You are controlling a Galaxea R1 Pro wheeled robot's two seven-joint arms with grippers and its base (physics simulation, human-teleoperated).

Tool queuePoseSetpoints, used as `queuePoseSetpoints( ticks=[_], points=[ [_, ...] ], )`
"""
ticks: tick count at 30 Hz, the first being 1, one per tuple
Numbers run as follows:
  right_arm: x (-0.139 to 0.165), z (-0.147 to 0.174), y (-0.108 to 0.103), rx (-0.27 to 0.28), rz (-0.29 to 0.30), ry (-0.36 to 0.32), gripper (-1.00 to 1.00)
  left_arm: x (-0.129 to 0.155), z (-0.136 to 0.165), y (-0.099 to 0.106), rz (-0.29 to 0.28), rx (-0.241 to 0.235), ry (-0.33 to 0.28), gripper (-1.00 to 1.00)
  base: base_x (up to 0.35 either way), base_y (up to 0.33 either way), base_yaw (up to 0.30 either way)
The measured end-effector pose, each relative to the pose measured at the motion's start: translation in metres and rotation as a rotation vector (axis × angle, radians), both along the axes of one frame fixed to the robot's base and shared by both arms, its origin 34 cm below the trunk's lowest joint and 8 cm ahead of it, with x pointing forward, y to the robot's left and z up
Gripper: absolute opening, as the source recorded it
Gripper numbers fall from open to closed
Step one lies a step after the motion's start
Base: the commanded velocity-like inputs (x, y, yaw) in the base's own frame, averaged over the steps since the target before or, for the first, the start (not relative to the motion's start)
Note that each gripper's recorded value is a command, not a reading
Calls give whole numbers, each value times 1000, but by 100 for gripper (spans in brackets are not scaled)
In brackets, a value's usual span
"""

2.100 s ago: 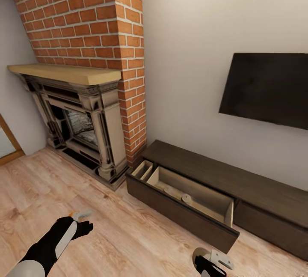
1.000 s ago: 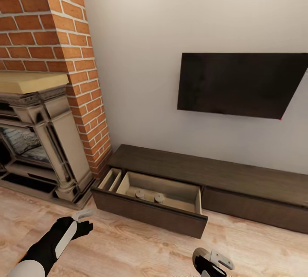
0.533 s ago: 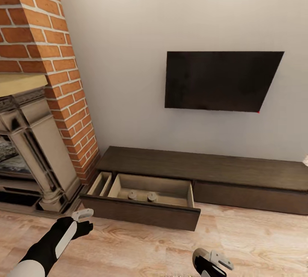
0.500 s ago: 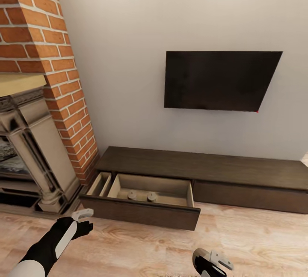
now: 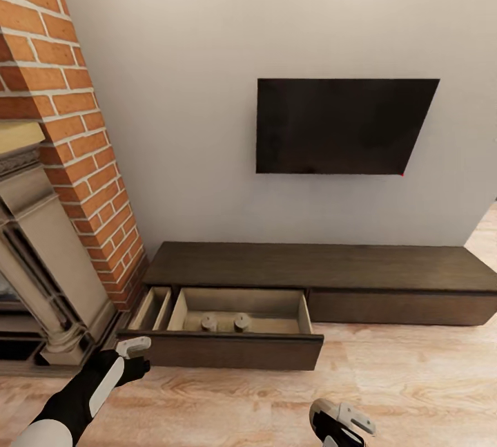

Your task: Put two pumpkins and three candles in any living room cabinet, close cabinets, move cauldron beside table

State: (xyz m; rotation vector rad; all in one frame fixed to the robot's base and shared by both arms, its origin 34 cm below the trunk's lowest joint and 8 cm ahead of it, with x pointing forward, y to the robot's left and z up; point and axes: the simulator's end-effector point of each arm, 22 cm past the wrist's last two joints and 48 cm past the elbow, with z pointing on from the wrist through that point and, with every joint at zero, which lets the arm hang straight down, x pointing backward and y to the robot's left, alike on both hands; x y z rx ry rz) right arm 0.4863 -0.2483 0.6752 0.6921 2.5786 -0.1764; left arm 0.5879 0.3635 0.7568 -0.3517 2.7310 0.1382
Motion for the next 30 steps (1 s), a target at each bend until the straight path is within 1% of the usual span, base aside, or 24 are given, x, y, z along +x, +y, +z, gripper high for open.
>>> queuePoseSetpoints(
  ticks=[5, 13, 17, 30],
  points=[
    [1, 1, 2, 2, -2, -3, -100, 0, 0, 0, 0, 0, 0, 100, 287, 167, -3],
    [-4, -4, 1, 6, -3, 16, -100, -2, -5, 0, 0, 1, 11, 100, 269, 147, 0],
    [-6, -6, 1, 4, -3, 22, -100, -4, -7, -1, 0, 0, 17, 100, 56, 25, 0],
    [-9, 5, 2, 0, 4, 13, -100, -10, 2, -1, -1, -1, 20, 100, 3, 1, 0]
  ],
)
